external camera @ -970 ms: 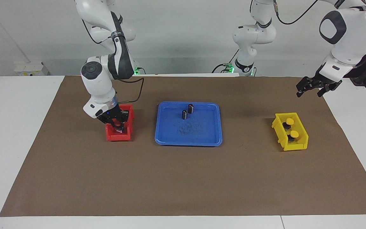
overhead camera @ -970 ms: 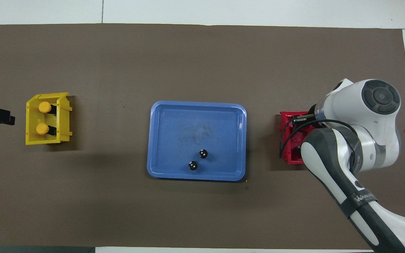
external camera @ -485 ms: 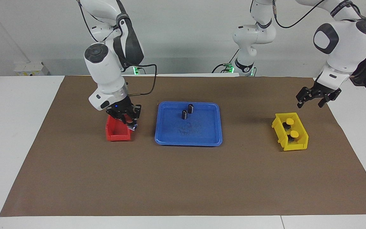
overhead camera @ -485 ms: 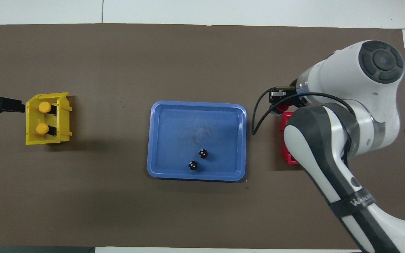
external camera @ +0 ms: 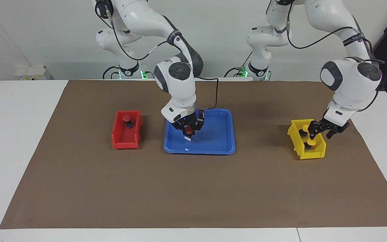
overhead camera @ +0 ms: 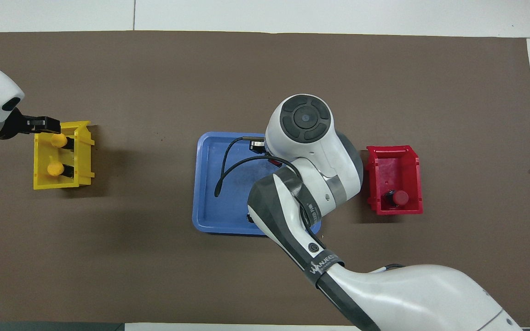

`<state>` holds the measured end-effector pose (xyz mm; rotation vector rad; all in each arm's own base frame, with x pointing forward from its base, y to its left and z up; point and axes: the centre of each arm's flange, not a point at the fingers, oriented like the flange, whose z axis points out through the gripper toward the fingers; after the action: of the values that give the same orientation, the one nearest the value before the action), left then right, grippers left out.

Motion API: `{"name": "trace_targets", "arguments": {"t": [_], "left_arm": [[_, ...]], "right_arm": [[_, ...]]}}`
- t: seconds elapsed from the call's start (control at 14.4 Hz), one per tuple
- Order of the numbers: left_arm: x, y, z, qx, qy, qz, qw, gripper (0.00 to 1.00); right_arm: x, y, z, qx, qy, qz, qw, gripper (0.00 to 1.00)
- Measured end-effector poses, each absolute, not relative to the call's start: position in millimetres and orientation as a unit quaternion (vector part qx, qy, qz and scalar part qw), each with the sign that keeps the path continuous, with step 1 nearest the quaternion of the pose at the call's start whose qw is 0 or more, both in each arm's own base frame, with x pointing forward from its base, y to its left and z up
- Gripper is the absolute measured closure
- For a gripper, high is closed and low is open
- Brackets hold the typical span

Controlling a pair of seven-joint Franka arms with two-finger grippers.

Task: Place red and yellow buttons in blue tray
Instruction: 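Place the red button in the tray while the left gripper reaches yellow holder, then grasp a yellow button with the left gripper while the right gripper returns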

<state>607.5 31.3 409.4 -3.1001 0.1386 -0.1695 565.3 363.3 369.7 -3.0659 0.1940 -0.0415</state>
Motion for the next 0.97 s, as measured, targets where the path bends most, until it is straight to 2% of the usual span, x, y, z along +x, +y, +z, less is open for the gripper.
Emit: {"name": "trace_targets", "arguments": {"t": [0.42, 0.48, 0.62, 0.76, 0.97], "left_arm": [[604.9, 30.6, 392.1, -0.998, 0.045, -0.041, 0.016, 0.28], [602.9, 30.6, 387.2, -0.998, 0.045, -0.038, 0.016, 0.28], [599.5, 30.6, 376.9, -0.998, 0.045, -0.040, 0.016, 0.28], [596.8, 30.7, 370.3, -0.998, 0.045, -0.040, 0.016, 0.28], [593.3, 30.9, 363.6, -0.998, 0.042, -0.036, 0.016, 0.32]], "right_arm": [[555.2, 385.7, 352.1, -0.997, 0.061, -0.016, 0.034, 0.58], [555.3, 385.4, 349.8, -0.998, 0.058, -0.018, 0.029, 0.51], [560.8, 377.7, 351.5, -0.998, 0.057, -0.024, 0.018, 0.29], [572.8, 361.7, 368.7, -0.997, 0.067, -0.025, 0.010, 0.26], [582.9, 294.9, 430.2, -0.999, 0.039, -0.011, -0.007, 0.27]]}}
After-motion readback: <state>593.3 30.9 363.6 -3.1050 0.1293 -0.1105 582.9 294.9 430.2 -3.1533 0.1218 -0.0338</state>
